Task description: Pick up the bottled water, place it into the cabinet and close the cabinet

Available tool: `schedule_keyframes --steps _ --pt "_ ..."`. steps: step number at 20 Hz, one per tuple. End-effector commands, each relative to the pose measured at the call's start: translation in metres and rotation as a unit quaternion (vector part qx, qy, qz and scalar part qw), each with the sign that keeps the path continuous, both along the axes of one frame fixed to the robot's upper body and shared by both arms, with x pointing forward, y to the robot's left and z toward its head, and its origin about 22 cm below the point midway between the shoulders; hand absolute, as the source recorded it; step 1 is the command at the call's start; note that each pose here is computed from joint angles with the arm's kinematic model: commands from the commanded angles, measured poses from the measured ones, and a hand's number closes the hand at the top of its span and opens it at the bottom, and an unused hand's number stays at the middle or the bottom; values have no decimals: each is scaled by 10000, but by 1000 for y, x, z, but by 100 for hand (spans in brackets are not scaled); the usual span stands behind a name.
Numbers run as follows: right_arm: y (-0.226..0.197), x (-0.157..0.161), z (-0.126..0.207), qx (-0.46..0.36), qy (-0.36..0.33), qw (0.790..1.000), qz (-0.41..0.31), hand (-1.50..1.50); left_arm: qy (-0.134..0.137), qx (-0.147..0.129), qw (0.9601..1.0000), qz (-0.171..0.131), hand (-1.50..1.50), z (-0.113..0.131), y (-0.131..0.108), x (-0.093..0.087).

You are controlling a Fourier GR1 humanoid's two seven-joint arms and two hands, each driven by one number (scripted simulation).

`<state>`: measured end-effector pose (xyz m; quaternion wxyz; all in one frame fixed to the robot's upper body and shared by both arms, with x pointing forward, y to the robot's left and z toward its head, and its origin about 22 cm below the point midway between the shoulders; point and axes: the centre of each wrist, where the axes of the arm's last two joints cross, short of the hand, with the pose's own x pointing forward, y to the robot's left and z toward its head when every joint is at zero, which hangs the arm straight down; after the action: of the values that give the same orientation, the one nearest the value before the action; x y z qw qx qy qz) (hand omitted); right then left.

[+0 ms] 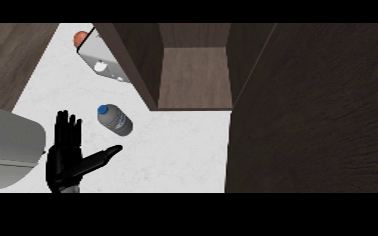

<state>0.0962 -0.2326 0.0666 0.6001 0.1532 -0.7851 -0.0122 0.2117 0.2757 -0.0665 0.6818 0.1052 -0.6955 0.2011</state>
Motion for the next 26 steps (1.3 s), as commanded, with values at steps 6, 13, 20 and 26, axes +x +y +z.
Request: schedule_keyframes --steps 6,13,20,26 --pt "-2 -3 -2 -21 6 10000 -92 -150 223 -509 9984 -57 -150 -41 26 16" --pt "3 -5 -2 -2 14 10000 12 -150 78 -619 9978 -213 -150 -65 24 29" --pt "-3 -7 0 -59 39 9999 107 -150 -24 -813 9966 -133 -150 -84 16 34" --pt "1 4 10 11 -41 10000 67 -150 -135 -979 9949 -201 -150 -83 30 44"
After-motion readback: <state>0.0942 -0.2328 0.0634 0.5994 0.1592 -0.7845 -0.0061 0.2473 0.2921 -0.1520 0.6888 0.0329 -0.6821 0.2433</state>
